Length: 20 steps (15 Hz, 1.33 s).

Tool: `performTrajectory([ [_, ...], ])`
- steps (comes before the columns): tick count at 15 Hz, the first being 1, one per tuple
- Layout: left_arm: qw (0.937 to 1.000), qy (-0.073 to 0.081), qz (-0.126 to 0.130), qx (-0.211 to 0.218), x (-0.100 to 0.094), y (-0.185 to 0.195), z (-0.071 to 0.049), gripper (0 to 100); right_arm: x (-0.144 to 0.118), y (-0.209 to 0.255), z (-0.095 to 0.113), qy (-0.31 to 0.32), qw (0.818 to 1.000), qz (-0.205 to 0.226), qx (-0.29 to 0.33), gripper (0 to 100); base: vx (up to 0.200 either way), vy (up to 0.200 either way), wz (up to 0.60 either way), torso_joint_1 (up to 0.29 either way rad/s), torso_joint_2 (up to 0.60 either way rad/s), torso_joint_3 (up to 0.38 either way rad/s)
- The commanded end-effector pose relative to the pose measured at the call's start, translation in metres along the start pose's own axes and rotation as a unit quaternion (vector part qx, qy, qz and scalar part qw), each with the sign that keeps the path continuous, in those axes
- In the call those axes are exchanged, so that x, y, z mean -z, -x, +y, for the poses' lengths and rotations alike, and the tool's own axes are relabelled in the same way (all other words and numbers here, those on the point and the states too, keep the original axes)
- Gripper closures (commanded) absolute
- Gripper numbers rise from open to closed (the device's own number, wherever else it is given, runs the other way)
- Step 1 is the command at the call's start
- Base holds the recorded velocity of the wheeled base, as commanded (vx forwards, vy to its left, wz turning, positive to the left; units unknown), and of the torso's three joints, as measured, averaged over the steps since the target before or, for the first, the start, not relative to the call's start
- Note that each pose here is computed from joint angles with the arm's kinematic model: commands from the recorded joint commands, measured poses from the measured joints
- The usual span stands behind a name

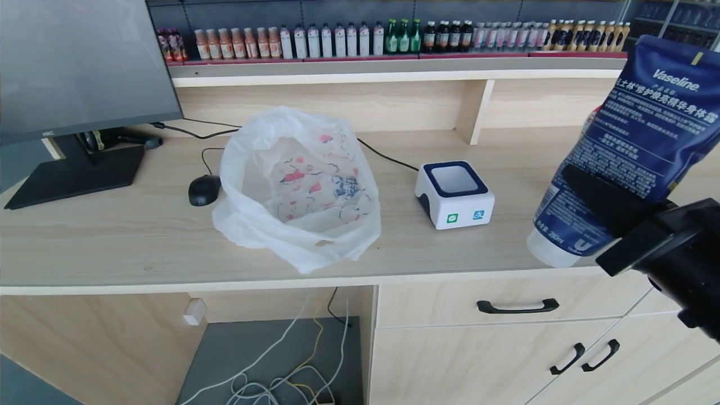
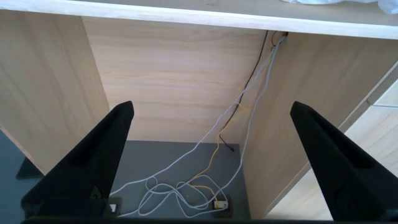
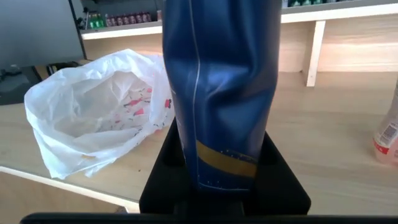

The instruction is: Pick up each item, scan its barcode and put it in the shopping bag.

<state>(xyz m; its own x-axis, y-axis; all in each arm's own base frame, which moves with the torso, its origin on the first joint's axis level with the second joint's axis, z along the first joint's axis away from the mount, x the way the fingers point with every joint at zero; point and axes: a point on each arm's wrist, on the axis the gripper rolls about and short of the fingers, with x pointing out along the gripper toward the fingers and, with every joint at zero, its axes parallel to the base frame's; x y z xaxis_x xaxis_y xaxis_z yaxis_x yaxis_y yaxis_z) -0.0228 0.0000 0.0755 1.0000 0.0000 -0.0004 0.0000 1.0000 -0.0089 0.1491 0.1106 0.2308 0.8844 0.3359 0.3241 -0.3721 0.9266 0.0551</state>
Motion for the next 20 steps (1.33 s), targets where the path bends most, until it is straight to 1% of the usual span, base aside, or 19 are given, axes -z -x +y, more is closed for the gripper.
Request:
performTrajectory([
  [1,1.0,-0.001,0.0,0.0,0.0,0.0,0.0,0,0.005,-0.019,0.004,0.017,1.0,0.005,0.009,100,0.0,0.2,0.0,-0.007,0.0,0.002],
  [4,1.0,-0.003,0.0,0.0,0.0,0.0,0.0,0,0.0,-0.03,-0.006,0.064,0.997,-0.007,0.039,100,0.0,0.0,0.0,0.0,0.0,0.0],
  [6,1.0,-0.002,0.0,0.0,0.0,0.0,0.0,0,-0.001,-0.032,-0.012,0.08,0.996,-0.008,0.049,100,0.0,0.0,0.0,0.0,0.0,0.0],
  [9,1.0,-0.003,0.0,0.0,0.0,0.0,0.0,0,0.0,-0.04,-0.011,0.107,0.993,-0.01,0.049,100,0.0,0.0,0.0,0.0,0.0,0.0],
  [12,1.0,-0.003,0.0,0.0,0.0,0.0,0.0,0,0.0,-0.061,-0.007,0.138,0.989,-0.022,0.042,100,0.0,0.0,0.0,0.0,0.0,0.0],
  [14,1.0,-0.003,0.0,0.0,0.0,0.0,0.0,0,0.007,-0.082,-0.017,0.215,0.976,-0.046,-0.005,100,0.0,0.0,0.0,0.0,0.0,0.0],
  [15,1.0,-0.003,0.0,0.0,0.0,0.0,0.0,0,0.011,-0.088,-0.023,0.25,0.966,-0.065,-0.025,100,0.0,0.0,0.0,0.0,0.0,0.0],
  [17,1.0,-0.002,0.0,0.001,0.0,0.0,0.0,0,0.023,-0.096,-0.025,0.287,0.952,-0.086,-0.065,100,0.0,0.0,0.0,0.0,0.0,0.0],
  [18,1.0,-0.002,0.0,0.0,0.0,0.0,0.0,0,0.027,-0.101,-0.027,0.318,0.938,-0.094,-0.1,100,0.0,0.0,0.0,0.0,0.0,0.0],
  [19,1.0,-0.002,0.0,0.0,0.0,0.0,0.0,0,0.033,-0.104,-0.033,0.346,0.924,-0.101,-0.131,100,0.0,0.0,0.0,0.0,0.0,0.0],
  [20,1.0,-0.003,0.0,0.001,0.0,0.0,0.0,0,0.034,-0.107,-0.046,0.386,0.901,-0.114,-0.16,100,0.0,0.0,0.0,0.0,0.0,0.0],
])
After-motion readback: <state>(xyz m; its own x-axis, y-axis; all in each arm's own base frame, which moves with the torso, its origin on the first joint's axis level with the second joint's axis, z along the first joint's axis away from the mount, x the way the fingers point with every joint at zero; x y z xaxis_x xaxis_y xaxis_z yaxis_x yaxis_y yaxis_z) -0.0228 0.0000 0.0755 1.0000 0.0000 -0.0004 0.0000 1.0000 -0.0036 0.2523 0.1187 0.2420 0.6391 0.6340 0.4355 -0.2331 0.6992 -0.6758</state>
